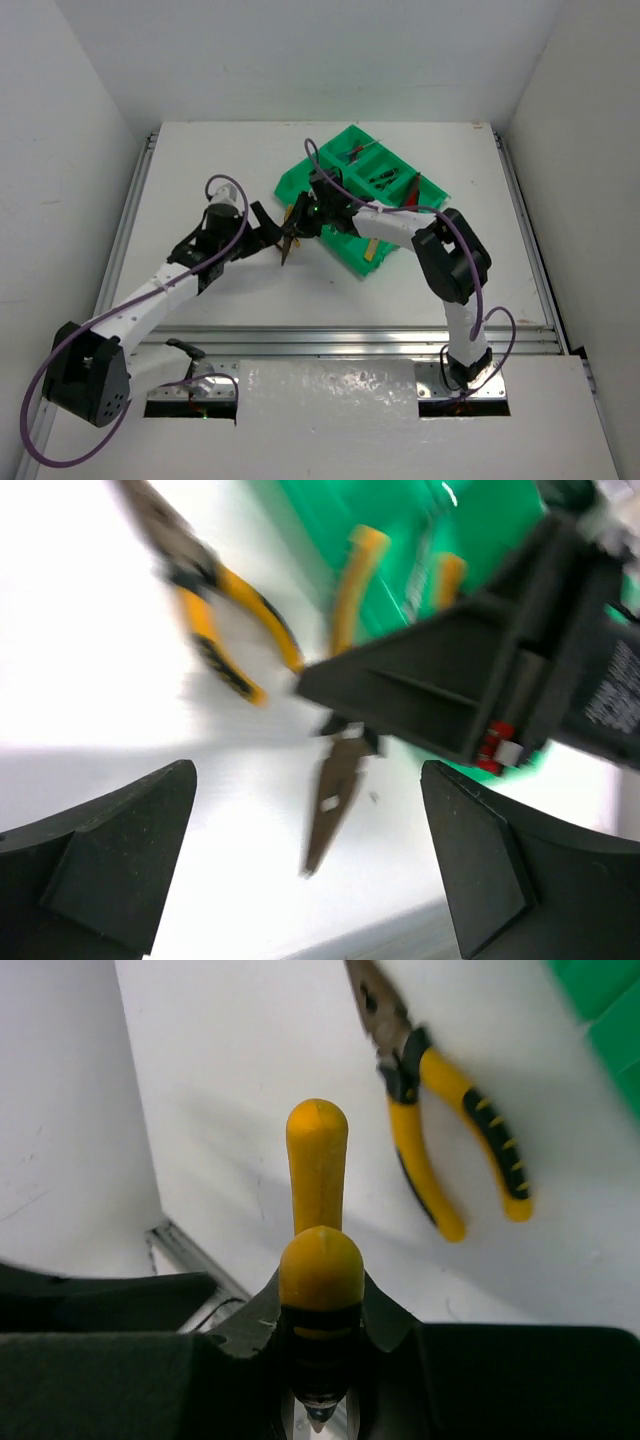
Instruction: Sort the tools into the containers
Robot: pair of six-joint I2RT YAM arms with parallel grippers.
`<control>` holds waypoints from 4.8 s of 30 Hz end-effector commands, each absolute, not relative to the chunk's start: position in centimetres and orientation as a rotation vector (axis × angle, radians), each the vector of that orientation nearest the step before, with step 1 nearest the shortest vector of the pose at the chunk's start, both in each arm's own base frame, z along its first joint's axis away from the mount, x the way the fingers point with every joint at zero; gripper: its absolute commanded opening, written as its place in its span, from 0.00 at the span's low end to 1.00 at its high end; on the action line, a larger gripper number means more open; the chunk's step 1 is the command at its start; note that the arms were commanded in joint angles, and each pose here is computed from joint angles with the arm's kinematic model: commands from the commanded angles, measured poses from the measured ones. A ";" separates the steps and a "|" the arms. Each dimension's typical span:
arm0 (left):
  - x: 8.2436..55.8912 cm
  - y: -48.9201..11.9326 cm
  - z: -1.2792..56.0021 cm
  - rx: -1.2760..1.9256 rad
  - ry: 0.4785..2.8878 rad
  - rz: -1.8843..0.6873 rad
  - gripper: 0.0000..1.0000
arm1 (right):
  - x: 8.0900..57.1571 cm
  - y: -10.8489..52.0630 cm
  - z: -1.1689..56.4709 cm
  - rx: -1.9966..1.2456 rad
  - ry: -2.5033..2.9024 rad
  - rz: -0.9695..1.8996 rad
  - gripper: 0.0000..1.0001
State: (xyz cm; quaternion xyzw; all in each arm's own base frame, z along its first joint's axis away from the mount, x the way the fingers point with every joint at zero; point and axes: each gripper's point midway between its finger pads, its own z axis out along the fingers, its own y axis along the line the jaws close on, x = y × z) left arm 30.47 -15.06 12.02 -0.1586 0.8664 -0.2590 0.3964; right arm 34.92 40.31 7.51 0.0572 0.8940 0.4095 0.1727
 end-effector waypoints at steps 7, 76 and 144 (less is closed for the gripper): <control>28.7 -8.8 20.4 -0.398 2.140 -0.294 0.94 | 48.2 33.9 16.1 0.174 2.270 0.845 0.00; 42.1 -11.3 2.7 -1.091 2.435 0.203 0.56 | 33.3 22.7 19.9 -0.284 2.163 0.664 0.99; 34.5 -12.6 21.8 -0.742 2.056 -0.378 1.00 | 36.2 34.2 15.1 -0.277 2.129 0.946 0.00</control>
